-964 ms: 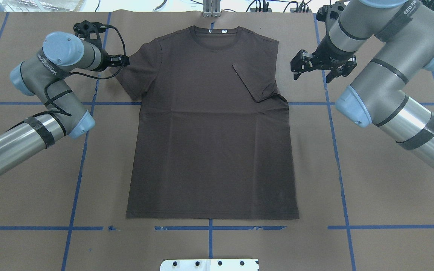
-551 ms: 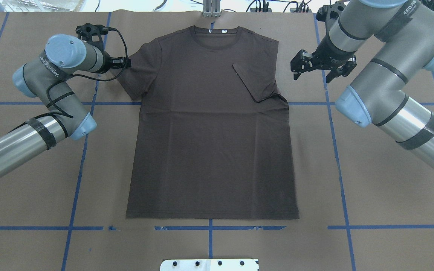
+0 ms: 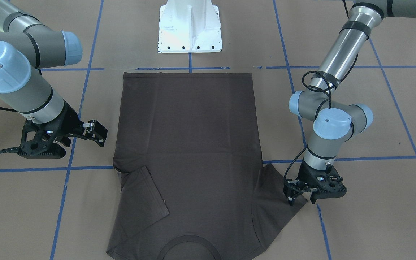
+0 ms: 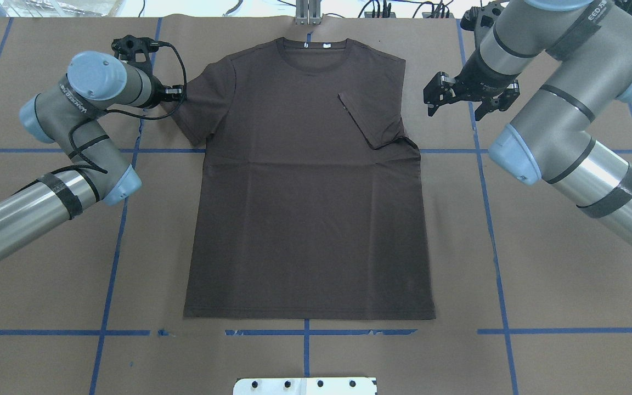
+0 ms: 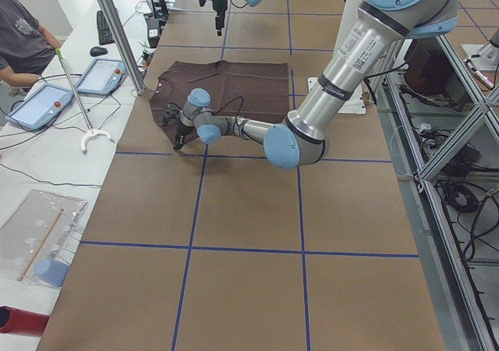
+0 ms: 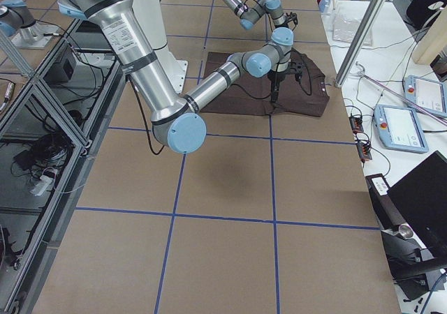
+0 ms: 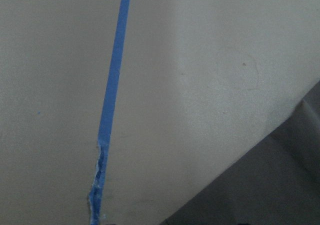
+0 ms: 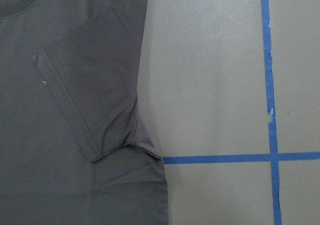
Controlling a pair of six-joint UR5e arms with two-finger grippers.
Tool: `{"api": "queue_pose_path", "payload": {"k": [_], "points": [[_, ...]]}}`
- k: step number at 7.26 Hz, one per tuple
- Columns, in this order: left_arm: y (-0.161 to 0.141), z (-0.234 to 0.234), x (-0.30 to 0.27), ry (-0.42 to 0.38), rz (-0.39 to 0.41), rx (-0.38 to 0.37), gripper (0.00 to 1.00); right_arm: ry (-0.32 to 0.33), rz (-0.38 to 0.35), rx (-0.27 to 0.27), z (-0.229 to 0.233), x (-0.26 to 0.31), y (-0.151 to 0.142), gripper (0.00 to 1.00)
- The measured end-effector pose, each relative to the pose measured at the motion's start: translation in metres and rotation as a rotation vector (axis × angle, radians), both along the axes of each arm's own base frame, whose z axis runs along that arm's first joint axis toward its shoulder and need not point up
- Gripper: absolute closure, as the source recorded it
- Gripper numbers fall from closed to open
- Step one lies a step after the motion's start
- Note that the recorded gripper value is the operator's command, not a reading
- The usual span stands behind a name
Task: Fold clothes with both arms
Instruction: 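Lower the left gripper onto the sleeve nearest it and grasp it, then fold the held sleeve inward over the shirt body with the left gripper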
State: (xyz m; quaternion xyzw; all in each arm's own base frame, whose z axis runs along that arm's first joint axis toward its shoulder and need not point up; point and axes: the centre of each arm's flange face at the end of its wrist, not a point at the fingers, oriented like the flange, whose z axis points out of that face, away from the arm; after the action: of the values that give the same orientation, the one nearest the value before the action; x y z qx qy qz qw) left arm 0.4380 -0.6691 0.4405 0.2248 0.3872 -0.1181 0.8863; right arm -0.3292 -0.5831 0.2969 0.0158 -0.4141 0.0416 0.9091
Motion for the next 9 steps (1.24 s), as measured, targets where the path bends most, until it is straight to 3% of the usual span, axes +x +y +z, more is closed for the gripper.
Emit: {"api": "queue_pose_path", "payload": {"k": [2,3,7,9], "points": [[0.001,-0.001,0.001,0.0,0.003,0.002,0.91,-0.001,0.0,0.001,0.0,0.001,0.0,0.0],[0.001,-0.002,0.001,0.0,0.006,0.006,1.0,0.0,0.0,0.001,0.0,0.001,-0.001,0.0],[0.003,-0.026,-0.002,0.016,0.016,0.032,1.0,0.001,0.002,-0.001,0.001,0.001,-0.001,0.0],[0.006,-0.083,-0.004,0.012,0.018,0.017,1.0,0.002,0.003,-0.002,0.002,0.001,-0.001,0.0]]}}
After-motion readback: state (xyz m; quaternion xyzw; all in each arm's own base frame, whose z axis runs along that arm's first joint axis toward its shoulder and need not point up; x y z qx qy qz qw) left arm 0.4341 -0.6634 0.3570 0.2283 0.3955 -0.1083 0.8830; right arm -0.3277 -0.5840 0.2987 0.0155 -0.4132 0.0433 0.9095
